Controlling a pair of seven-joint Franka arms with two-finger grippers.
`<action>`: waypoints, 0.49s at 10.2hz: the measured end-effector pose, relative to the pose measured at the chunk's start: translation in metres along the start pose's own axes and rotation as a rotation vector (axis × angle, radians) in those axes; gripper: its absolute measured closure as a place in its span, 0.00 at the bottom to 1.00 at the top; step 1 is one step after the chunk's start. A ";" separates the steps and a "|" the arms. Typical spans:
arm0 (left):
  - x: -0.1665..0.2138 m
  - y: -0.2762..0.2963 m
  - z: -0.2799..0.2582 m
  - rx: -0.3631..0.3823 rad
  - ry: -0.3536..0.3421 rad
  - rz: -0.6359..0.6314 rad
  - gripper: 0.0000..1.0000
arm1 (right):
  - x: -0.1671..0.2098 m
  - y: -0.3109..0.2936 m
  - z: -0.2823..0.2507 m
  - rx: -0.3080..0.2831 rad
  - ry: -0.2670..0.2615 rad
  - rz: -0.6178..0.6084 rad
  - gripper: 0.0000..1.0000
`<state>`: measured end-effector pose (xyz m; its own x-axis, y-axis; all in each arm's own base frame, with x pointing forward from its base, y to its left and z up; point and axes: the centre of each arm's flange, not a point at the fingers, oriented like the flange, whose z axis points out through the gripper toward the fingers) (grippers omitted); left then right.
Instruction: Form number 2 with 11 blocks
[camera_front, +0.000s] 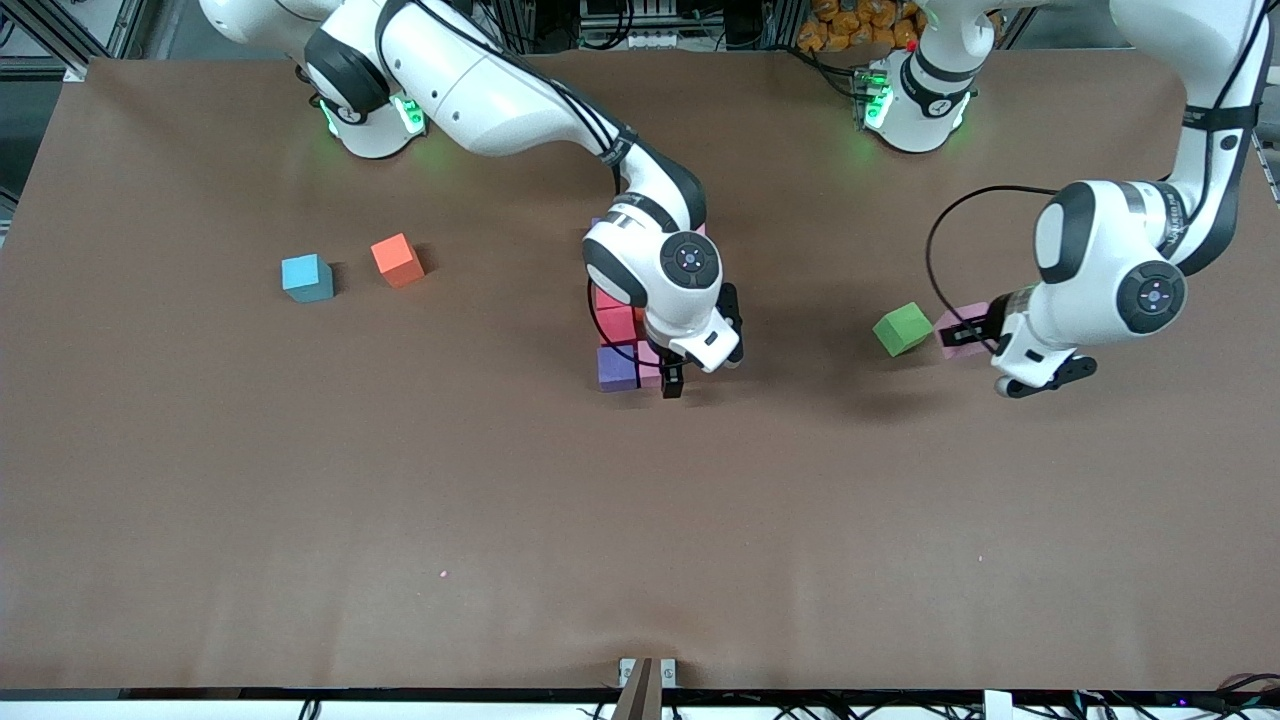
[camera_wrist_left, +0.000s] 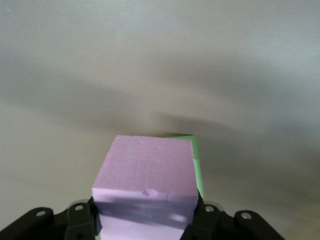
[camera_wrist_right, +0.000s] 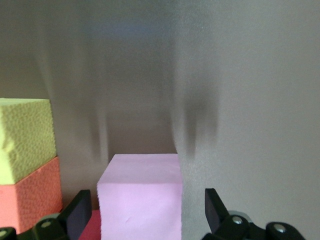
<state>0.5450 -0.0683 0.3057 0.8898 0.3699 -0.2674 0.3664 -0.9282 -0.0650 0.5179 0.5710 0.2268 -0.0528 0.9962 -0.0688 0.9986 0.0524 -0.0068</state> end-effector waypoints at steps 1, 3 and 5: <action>-0.012 0.024 -0.003 -0.010 0.001 -0.091 0.37 | 0.001 -0.002 -0.004 0.006 0.000 0.000 0.00; -0.027 0.055 -0.004 -0.068 -0.037 -0.265 0.37 | 0.000 -0.002 -0.014 0.013 0.011 0.007 0.00; -0.025 0.073 -0.002 -0.119 -0.078 -0.498 0.37 | -0.009 0.009 -0.029 0.007 0.022 0.032 0.00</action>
<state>0.5500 -0.1450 0.3095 0.5783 0.7574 -0.3030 0.7729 -0.6276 -0.0936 0.5273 0.5643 0.2561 -0.0202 0.9987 -0.0476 0.9997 0.0196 -0.0122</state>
